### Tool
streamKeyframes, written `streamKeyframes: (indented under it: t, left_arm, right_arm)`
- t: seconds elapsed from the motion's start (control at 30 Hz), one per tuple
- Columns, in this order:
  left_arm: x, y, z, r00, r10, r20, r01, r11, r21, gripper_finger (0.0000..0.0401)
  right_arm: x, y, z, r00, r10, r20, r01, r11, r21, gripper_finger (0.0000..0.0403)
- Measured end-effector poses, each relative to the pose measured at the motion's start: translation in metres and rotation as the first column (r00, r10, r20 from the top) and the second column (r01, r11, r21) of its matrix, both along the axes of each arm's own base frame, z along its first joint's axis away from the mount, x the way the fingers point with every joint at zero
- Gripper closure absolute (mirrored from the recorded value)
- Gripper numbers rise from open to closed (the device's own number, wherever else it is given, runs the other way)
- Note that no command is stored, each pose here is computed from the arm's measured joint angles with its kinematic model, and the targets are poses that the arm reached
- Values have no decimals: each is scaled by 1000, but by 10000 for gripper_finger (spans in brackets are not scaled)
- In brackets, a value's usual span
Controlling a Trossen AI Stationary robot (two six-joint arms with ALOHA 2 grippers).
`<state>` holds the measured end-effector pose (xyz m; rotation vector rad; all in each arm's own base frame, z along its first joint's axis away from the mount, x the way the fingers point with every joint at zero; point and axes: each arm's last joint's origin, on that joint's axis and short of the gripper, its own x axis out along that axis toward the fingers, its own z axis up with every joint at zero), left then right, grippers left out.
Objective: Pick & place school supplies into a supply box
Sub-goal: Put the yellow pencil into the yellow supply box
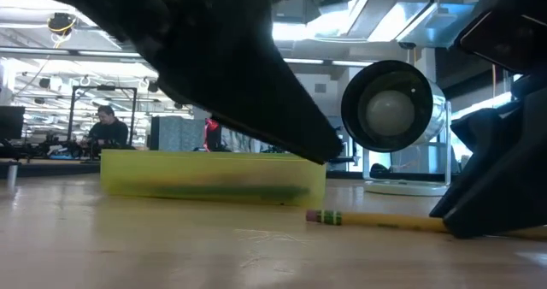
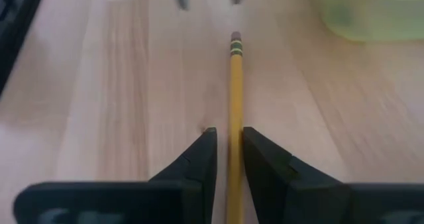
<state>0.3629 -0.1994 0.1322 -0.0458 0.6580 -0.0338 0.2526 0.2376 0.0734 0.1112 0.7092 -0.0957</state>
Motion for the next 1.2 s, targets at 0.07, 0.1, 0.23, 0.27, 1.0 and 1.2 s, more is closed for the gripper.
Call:
streamKeyframes:
  t: [0.07,0.1,0.23,0.27,1.0,1.2]
  left_arm:
    - [-1,1,-1,1000,-2,-6,2,999,48,285]
    - [0,2,-1,1000,-9,-5,10,998,61,287]
    - [2,5,-1,1000,-25,-7,25,998,54,287]
    - [3,6,-1,1000,-23,-5,23,999,48,286]
    - [7,-13,-46,997,25,77,-29,999,43,299]
    - [8,-14,-60,999,14,52,-16,999,45,303]
  right_arm:
    - [0,1,0,1000,4,4,-4,1000,9,326]
    - [0,1,1,1000,8,5,-8,1000,12,326]
    - [0,2,1,1000,25,6,-25,1000,10,326]
    - [0,2,1,1000,29,6,-29,1000,8,326]
    - [0,3,1,999,42,-5,-42,999,32,326]
    - [1,3,1,999,42,-5,-42,999,35,326]
